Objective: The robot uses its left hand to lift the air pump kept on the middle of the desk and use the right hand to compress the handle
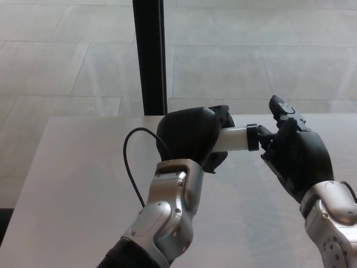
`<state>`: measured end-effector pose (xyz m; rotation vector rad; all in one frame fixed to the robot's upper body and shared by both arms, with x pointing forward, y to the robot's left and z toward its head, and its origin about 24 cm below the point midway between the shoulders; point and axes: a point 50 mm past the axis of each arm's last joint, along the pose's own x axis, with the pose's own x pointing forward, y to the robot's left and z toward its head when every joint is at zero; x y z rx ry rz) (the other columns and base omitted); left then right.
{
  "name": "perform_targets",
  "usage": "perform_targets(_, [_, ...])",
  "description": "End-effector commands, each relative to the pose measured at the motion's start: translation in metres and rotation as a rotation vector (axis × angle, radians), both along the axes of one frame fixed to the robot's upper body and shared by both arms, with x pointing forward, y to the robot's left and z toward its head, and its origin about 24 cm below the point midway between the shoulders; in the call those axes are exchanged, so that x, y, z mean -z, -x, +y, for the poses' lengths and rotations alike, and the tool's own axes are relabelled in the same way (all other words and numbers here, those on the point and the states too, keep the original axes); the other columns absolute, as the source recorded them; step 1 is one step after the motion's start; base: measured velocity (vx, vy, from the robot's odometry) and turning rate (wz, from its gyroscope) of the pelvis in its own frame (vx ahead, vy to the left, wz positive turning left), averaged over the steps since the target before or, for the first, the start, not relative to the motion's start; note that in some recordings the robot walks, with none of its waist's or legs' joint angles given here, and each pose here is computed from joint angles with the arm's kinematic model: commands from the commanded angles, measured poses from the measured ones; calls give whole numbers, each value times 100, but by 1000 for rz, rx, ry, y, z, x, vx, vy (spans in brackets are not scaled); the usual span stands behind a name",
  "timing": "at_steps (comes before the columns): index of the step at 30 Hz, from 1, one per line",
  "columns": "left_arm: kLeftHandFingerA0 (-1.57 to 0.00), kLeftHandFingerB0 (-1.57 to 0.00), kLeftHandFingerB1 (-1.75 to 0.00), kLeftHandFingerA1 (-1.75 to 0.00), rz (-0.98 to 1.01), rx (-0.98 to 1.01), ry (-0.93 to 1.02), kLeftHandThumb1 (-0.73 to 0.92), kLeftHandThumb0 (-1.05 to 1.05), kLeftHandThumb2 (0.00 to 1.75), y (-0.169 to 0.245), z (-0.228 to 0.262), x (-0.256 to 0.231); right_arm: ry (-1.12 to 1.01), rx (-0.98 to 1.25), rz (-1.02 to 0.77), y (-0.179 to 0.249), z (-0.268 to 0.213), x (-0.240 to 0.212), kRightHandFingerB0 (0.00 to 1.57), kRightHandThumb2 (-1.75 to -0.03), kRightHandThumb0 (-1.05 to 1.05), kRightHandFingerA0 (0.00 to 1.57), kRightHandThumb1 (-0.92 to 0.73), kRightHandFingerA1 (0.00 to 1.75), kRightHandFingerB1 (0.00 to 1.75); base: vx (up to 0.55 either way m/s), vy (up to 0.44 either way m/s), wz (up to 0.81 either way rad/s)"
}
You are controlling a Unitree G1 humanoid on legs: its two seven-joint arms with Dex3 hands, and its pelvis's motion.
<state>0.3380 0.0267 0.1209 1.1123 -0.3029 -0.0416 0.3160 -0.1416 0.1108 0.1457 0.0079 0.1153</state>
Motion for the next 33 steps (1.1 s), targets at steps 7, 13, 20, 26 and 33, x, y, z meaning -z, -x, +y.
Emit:
perform_targets(7, [-122, -89, -114, -138, 185, -26, -171, 55, -25, 116, 29, 47, 75, -74, 274, -59, 5, -65, -13, 13, -129, -97, 3, -90, 15, 21, 0, 0, 0])
perform_targets(13, [-92, -72, -143, -175, 300, -8, -269, 62, -24, 98, 47, 48, 107, -120, 345, -62, 7, -76, -15, 14, -117, -86, 3, -80, 45, 46, 0, 0, 0])
perform_targets(20, [-106, -57, -80, -166, 345, 11, -312, 56, -18, 88, 52, 40, 120, -153, 360, -41, 9, -73, -11, 37, -75, -80, 20, -92, 44, 40, 0, 0, 0])
perform_targets(26, [-70, -33, -58, -141, 465, 10, -422, 65, -46, 70, 47, 34, 118, -167, 353, -37, 7, -68, -13, 42, -70, -75, 27, -92, 49, 41, 0, 0, 0])
perform_targets(33, [-6, 0, -51, -57, 587, -19, -354, 35, -41, 98, 41, 40, 111, -159, 340, -36, 4, -65, -14, 43, -71, -75, 28, -92, 53, 41, 0, 0, 0])
